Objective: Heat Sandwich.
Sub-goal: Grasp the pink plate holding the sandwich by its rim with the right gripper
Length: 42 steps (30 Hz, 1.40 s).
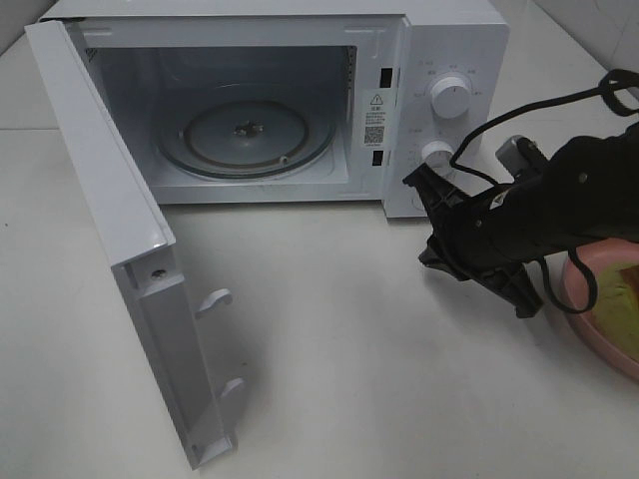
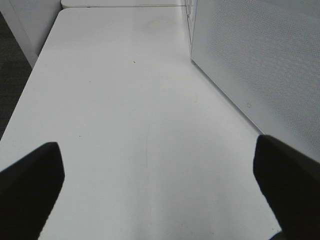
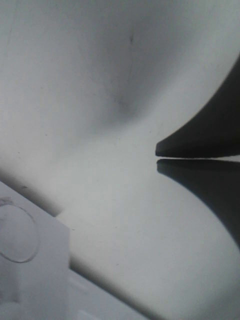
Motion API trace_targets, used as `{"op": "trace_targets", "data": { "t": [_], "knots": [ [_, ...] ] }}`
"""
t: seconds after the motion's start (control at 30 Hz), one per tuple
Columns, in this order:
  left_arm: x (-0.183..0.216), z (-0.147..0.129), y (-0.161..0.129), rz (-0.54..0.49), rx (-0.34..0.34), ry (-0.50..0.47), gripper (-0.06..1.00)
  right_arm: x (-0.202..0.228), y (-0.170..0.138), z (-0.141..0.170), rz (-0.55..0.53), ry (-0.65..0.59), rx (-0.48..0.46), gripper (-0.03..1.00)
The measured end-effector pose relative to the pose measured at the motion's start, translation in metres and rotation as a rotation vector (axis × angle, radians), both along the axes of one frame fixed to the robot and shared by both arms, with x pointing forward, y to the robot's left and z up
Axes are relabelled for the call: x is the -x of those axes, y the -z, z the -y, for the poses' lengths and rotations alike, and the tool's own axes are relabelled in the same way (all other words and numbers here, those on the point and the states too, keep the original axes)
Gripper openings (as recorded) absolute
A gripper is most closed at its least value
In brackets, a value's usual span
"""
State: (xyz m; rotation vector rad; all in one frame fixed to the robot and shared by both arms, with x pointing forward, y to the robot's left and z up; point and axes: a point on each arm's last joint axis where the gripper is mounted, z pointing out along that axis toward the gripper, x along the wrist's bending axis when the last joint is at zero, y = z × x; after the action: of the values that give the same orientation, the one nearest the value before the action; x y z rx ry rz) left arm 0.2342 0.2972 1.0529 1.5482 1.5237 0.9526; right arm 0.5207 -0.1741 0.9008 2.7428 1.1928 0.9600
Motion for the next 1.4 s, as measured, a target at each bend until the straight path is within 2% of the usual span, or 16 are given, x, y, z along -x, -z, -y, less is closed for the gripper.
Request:
{"op": "trace_targets", "data": {
  "t": [0.03, 0.07, 0.2, 0.23, 0.33, 0.37, 0.4, 0.53, 0.73, 0.97, 1.13, 1.2, 1.23, 1.3, 1.33, 1.4],
  "knots": [
    [0.000, 0.000, 0.000, 0.000, 0.000, 0.000, 0.97, 0.004, -0.004, 0.000, 0.003, -0.113, 0.061, 0.04],
    [0.000, 0.000, 0.000, 0.000, 0.000, 0.000, 0.97, 0.004, -0.004, 0.000, 0.003, -0.113, 0.061, 0.04],
    [0.000, 0.000, 0.000, 0.000, 0.000, 0.000, 0.97, 0.013, -0.019, 0.000, 0.048, -0.408, 0.214, 0.05],
    [0.000, 0.000, 0.000, 0.000, 0.000, 0.000, 0.97, 0.013, -0.019, 0.000, 0.048, -0.408, 0.214, 0.05],
    [0.000, 0.000, 0.000, 0.000, 0.000, 0.000, 0.97, 0.018, -0.026, 0.002, 0.068, -0.561, 0.297, 0.06],
    [0.000, 0.000, 0.000, 0.000, 0.000, 0.000, 0.97, 0.022, -0.031, 0.003, 0.071, -0.653, 0.348, 0.07],
    [0.000, 0.000, 0.000, 0.000, 0.000, 0.000, 0.97, 0.022, -0.031, 0.003, 0.071, -0.653, 0.348, 0.07],
    [0.000, 0.000, 0.000, 0.000, 0.000, 0.000, 0.97, 0.035, -0.042, 0.011, 0.024, -0.819, 0.451, 0.09],
    [0.000, 0.000, 0.000, 0.000, 0.000, 0.000, 0.97, 0.050, -0.053, 0.022, -0.059, -0.927, 0.548, 0.12],
    [0.000, 0.000, 0.000, 0.000, 0.000, 0.000, 0.97, 0.060, -0.067, 0.029, -0.089, -0.953, 0.579, 0.17],
    [0.000, 0.000, 0.000, 0.000, 0.000, 0.000, 0.97, 0.059, -0.074, 0.043, -0.084, -0.900, 0.586, 0.36],
    [0.000, 0.000, 0.000, 0.000, 0.000, 0.000, 0.97, 0.056, -0.074, 0.049, -0.091, -0.877, 0.590, 0.56],
    [0.000, 0.000, 0.000, 0.000, 0.000, 0.000, 0.97, 0.056, -0.074, 0.049, -0.091, -0.877, 0.590, 0.56],
    [0.000, 0.000, 0.000, 0.000, 0.000, 0.000, 0.97, 0.054, -0.074, 0.058, -0.102, -0.854, 0.604, 0.73],
    [0.000, 0.000, 0.000, 0.000, 0.000, 0.000, 0.97, 0.053, -0.074, 0.060, -0.104, -0.849, 0.610, 0.85],
    [0.000, 0.000, 0.000, 0.000, 0.000, 0.000, 0.97, 0.051, -0.074, 0.066, -0.110, -0.832, 0.615, 0.93]
  ]
}}
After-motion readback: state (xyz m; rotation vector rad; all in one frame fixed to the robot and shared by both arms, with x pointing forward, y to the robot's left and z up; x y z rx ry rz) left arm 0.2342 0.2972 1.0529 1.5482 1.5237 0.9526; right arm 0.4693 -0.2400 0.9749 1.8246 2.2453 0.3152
